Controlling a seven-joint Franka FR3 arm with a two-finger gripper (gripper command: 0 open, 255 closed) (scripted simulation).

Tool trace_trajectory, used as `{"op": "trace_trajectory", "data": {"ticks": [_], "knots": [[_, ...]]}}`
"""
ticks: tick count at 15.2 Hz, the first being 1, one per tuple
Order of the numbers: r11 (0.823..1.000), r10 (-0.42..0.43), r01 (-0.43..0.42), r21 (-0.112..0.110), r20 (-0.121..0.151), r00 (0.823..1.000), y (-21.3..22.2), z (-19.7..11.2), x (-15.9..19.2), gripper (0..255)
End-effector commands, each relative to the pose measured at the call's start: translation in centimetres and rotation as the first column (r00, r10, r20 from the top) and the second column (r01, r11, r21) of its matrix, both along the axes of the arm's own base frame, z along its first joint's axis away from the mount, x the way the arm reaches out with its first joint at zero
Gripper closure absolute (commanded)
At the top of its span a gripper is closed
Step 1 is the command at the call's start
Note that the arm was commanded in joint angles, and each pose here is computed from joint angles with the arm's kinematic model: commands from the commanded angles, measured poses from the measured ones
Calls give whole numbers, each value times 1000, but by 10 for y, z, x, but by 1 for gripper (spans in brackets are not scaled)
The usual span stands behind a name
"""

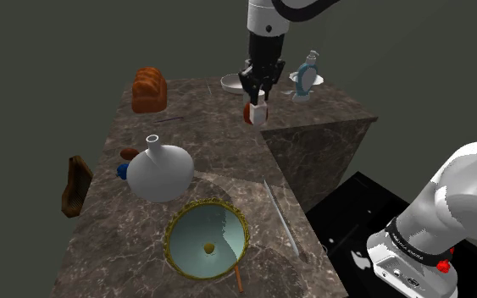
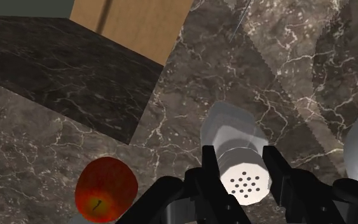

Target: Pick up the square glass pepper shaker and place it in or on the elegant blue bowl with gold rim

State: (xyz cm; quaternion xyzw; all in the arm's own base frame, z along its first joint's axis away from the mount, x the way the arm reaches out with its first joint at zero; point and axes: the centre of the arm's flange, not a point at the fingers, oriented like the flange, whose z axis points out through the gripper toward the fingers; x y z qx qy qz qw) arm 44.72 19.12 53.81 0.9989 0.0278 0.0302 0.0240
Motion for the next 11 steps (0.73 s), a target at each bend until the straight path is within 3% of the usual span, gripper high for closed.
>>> {"op": "trace_trajectory", "data": {"ticks": [1, 11], "knots": [[1000, -1, 1, 0, 0, 1000, 21, 2, -14, 255], [1000, -1, 1, 0, 0, 1000, 132, 15, -84, 255]]}}
